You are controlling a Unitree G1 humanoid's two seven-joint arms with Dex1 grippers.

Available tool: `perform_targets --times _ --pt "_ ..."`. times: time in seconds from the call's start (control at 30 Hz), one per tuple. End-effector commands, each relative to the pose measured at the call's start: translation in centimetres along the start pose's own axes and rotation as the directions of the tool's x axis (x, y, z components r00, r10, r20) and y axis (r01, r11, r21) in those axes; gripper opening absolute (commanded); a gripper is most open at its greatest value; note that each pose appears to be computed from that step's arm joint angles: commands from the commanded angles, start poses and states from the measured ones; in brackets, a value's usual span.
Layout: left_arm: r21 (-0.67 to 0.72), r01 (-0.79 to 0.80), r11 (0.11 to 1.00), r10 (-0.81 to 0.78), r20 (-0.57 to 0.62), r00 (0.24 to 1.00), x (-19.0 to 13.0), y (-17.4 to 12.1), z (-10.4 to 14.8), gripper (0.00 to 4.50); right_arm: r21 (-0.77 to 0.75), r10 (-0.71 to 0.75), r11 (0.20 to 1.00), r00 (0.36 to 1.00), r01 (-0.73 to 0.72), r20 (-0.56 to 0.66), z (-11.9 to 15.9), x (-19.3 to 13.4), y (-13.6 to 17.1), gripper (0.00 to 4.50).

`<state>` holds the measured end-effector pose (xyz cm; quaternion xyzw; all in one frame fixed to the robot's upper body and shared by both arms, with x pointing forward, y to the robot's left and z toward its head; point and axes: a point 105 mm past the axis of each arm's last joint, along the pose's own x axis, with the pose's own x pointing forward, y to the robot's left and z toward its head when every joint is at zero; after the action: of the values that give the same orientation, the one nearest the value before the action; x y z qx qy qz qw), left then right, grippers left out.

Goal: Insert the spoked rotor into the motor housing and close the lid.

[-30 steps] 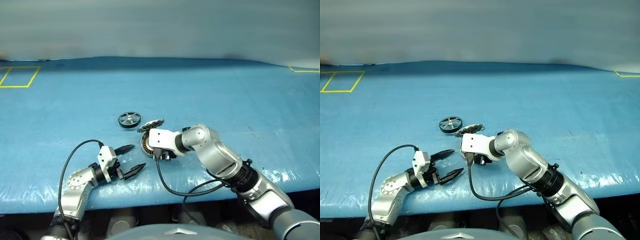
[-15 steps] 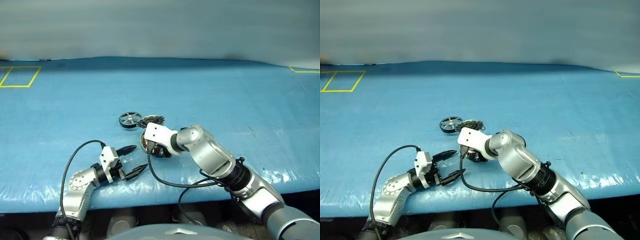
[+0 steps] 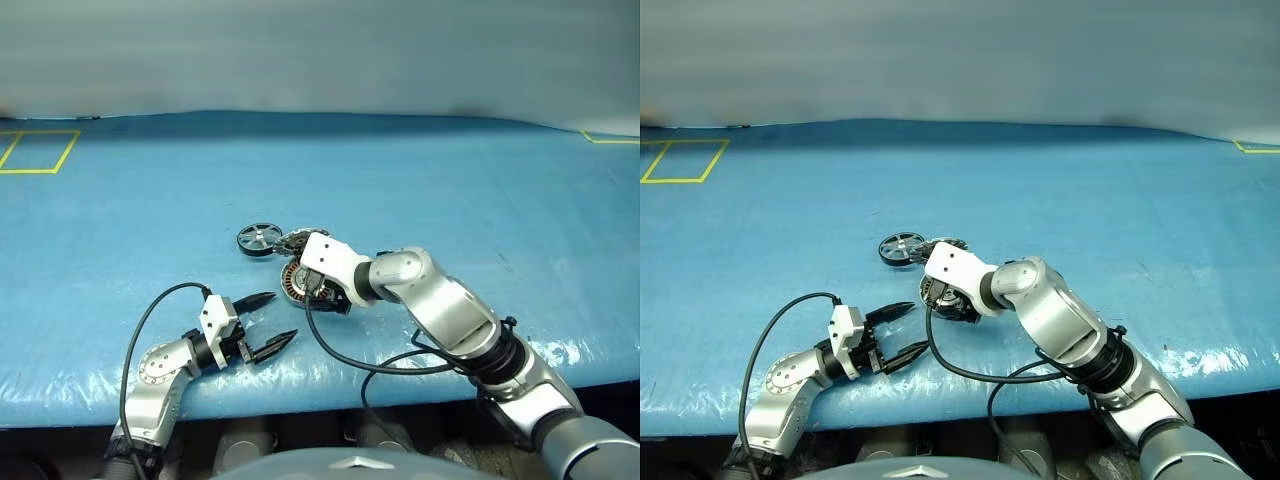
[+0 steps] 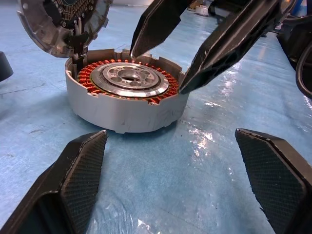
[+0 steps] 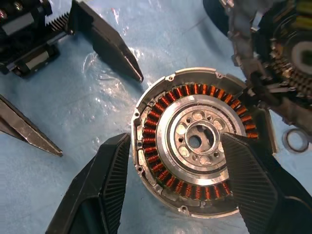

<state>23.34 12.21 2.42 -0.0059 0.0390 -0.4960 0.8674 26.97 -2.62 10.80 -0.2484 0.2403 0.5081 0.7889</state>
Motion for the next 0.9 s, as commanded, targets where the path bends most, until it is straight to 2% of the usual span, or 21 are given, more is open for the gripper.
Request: perform_targets --times 0.03,0.13,0.27,0.37,0.4,0.53,0.6,0.67,0.8,0.9 --pt "0.002 0.011 1.0 -0.011 0.005 1.0 -0.1 -0.5 0.2 4.5 0.062 0.01 0.998 0.99 -0.019 0.139 0.5 -2.0 0.3 3.1" --pt "0.007 -0.001 1.0 0.001 0.007 1.0 -0.3 -0.4 0.3 4.5 0.099 -0.07 0.994 0.976 0.05 0.207 -0.8 -3.2 -0.8 3.1" --pt "0.012 -0.004 1.0 0.004 -0.001 1.0 -0.5 -0.4 0.3 4.5 0.223 -0.273 0.95 0.928 0.218 0.253 -2.7 -4.4 -3.6 3.1" --pt "0.014 -0.002 1.0 0.002 -0.008 1.0 -0.4 -0.4 0.3 4.5 0.416 -0.461 0.848 0.846 0.33 0.269 -4.4 -5.0 -6.1 3.1" --pt "0.016 0.002 1.0 -0.002 -0.012 1.0 -0.2 -0.3 0.3 4.5 0.46 -0.514 0.807 0.825 0.371 0.234 -5.3 -4.8 -6.6 3.1" --pt "0.027 0.015 1.0 -0.014 -0.018 1.0 0.1 -0.3 0.5 4.5 0.454 -0.553 0.774 0.82 0.441 0.146 -6.9 -2.6 -6.9 3.1" --pt "0.028 0.014 1.0 -0.014 -0.015 1.0 0.3 -0.2 0.6 4.5 0.482 -0.554 0.766 0.817 0.426 0.16 -6.6 -1.7 -6.9 3.1" --pt "0.041 0.016 0.999 -0.015 -0.022 1.0 0.4 -0.1 0.6 4.5 0.507 -0.598 0.72 0.794 0.473 0.108 -7.0 -0.8 -7.5 3.1" --pt "0.038 0.015 0.999 -0.014 -0.022 1.0 0.4 -0.1 0.7 4.5 0.551 -0.647 0.671 0.755 0.496 0.108 -6.3 0.6 -8.8 3.1" --pt "0.04 0.006 0.999 -0.005 -0.02 1.0 0.4 -0.3 1.0 4.5 0.505 -0.568 0.749 0.808 0.428 0.158 -5.3 2.4 -7.8 3.1"
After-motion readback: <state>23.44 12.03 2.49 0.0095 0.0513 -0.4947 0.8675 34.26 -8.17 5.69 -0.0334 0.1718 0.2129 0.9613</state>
